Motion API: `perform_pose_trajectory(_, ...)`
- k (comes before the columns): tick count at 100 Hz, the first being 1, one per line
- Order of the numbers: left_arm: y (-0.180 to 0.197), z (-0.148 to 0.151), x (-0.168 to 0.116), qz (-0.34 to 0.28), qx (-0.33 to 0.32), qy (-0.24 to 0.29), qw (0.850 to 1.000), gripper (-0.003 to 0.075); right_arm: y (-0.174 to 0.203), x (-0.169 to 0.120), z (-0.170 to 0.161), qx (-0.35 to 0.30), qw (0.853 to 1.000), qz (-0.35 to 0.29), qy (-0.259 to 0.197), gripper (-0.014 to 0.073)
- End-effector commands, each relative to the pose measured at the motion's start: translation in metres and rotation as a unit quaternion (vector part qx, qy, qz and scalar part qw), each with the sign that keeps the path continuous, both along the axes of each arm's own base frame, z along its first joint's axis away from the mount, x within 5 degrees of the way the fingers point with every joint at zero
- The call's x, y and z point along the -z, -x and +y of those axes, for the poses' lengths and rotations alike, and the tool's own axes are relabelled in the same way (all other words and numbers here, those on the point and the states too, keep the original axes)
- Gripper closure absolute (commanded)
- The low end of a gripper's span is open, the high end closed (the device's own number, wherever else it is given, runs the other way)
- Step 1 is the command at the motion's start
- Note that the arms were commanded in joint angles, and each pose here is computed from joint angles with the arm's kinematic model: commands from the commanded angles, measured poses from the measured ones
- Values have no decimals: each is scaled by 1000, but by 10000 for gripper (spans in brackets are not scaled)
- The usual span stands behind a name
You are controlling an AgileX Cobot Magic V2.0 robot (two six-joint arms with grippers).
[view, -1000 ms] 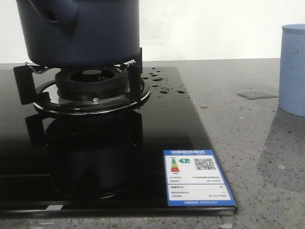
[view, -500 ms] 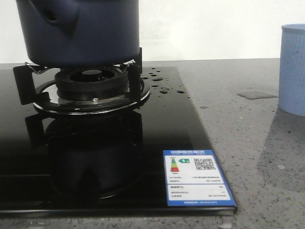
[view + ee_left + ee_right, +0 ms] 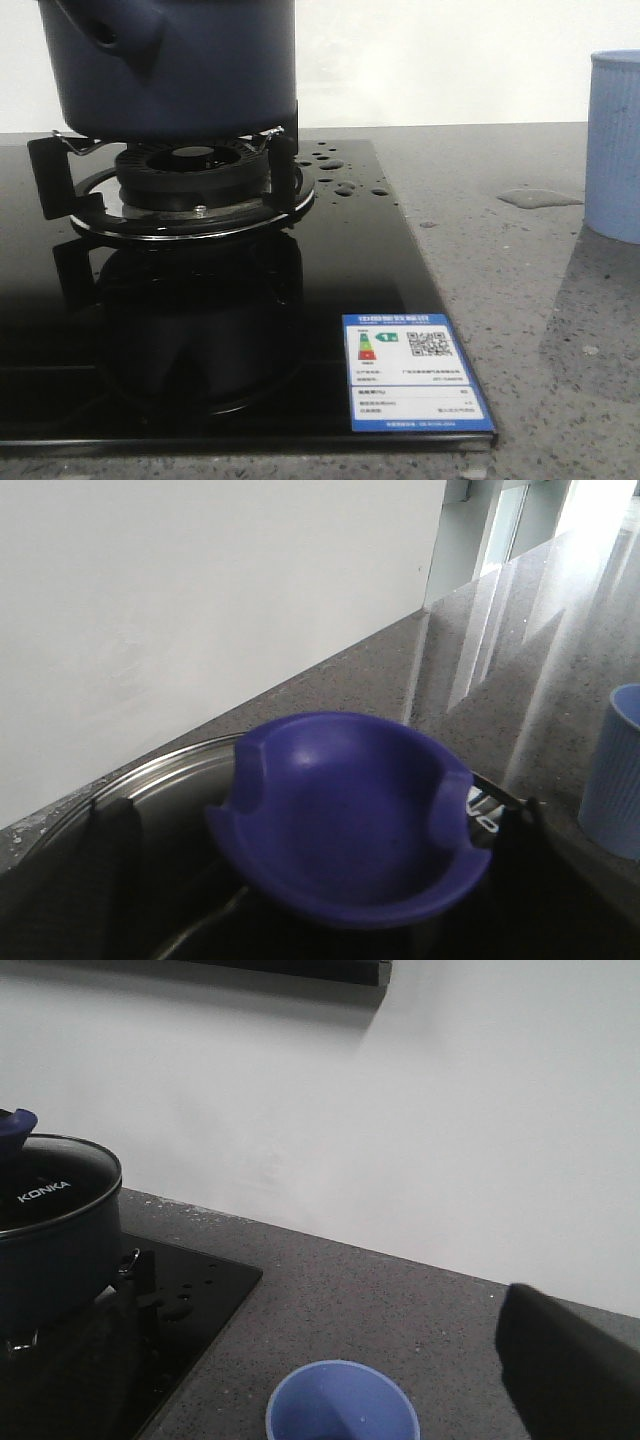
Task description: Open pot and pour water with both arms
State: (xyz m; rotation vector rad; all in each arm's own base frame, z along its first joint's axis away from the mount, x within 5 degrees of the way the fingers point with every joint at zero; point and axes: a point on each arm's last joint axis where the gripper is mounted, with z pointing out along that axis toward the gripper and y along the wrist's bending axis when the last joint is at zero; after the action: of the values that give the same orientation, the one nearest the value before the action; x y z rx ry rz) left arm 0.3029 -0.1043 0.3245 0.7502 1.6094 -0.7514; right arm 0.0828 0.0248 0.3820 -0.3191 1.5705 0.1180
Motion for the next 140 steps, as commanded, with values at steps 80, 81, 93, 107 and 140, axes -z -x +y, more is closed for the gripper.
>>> perform_pose_trajectory(80,49,7,-80,-115,27,94,989,344,-25,43,-6,38,998,47,-13,-59)
perform_pose_trajectory(81,50,7,-80,-117,27,95,988,344,-25,46,-6,39,998,50,-13,-59)
perform_pose_trajectory(93,66,9,-94,-144,30,97,984,344,-28,68,-8,50,996,73,-17,-59)
perform_pose_trajectory(107,81,10,-106,-167,32,98,980,344,-31,84,-13,81,993,68,-43,-59)
perform_pose_trajectory(140,87,11,-110,-172,36,103,979,345,-43,87,-10,83,994,52,-39,-59)
